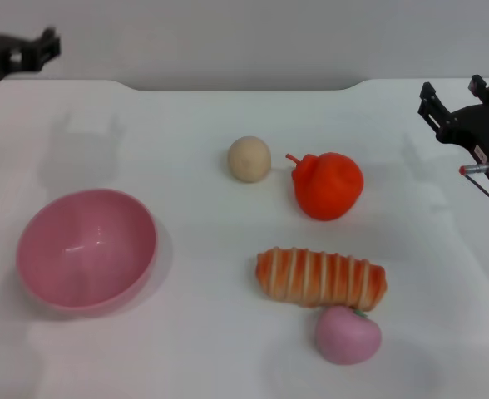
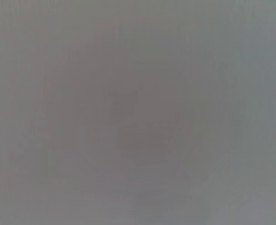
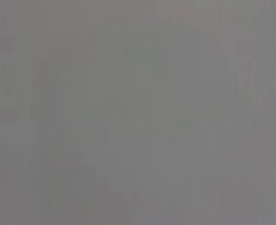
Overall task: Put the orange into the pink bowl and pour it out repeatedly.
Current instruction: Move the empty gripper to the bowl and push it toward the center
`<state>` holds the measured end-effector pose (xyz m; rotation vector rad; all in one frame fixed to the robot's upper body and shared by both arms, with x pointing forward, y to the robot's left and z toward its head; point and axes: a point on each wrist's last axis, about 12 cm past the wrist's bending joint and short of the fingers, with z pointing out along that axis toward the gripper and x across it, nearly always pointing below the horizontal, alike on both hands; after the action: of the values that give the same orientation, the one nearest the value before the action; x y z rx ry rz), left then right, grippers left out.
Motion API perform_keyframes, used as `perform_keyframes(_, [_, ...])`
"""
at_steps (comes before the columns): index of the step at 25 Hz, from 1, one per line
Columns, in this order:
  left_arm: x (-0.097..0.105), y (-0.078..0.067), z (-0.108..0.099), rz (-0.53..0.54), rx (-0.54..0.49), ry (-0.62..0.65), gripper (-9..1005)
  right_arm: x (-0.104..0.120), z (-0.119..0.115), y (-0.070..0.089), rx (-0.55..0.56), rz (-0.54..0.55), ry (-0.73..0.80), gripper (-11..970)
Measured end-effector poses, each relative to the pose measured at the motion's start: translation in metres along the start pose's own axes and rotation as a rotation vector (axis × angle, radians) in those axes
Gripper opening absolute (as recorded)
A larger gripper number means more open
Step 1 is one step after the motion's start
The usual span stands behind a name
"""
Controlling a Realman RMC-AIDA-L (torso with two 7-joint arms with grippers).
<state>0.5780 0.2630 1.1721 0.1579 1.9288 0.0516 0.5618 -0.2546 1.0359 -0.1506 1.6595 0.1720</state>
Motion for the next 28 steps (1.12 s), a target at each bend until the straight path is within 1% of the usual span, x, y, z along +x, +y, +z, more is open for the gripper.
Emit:
perform_keyframes(1, [-0.002,0.000,-0.003,0.018,-0.012,0.033,821,-0.001,0.001,0.000,0.003,0.004,0.007,755])
perform_keyframes(2, [-0.005,-0.001,-0.008,0.046,-0.029,0.103,821,-0.001,0.002,0.000,0.006,0.009,0.015,755])
perform_keyframes(3, [-0.007,-0.001,-0.010,0.053,-0.032,0.124,821,-0.002,0.003,0.000,0.010,0.014,0.025,755])
perform_keyframes(4, [-0.007,-0.002,-0.014,0.064,-0.037,0.175,821,-0.002,0.005,-0.001,0.016,0.018,0.043,755])
perform_keyframes(7, [-0.011,-0.003,-0.025,0.057,-0.032,0.280,821,-0.002,0.007,-0.002,0.020,0.019,0.059,755])
perform_keyframes(10, [-0.010,-0.003,-0.032,0.052,0.004,0.342,818,-0.003,0.010,-0.003,0.022,0.018,0.068,755])
perform_keyframes(12, [-0.010,-0.003,-0.032,0.052,0.004,0.342,817,-0.004,0.011,-0.002,0.020,0.018,0.067,755])
perform_keyframes(13, [-0.007,-0.005,-0.035,0.048,0.054,0.395,816,-0.004,0.011,-0.002,0.021,0.018,0.067,755])
perform_keyframes(15, [-0.002,-0.007,-0.036,0.047,0.071,0.441,815,-0.005,0.012,-0.003,0.023,0.019,0.063,755])
perform_keyframes(17, [0.000,-0.007,-0.037,0.048,0.073,0.461,815,-0.006,0.013,-0.004,0.027,0.020,0.061,755])
perform_keyframes(18, [0.004,-0.007,-0.038,0.049,0.070,0.501,815,-0.007,0.013,-0.004,0.028,0.020,0.060,755])
perform_keyframes(24, [0.014,-0.003,-0.041,0.082,0.022,0.605,815,-0.007,0.015,-0.005,0.031,0.018,0.060,755])
perform_keyframes(28, [0.020,-0.003,-0.040,0.094,0.016,0.668,814,-0.008,0.016,-0.006,0.032,0.010,0.060,755])
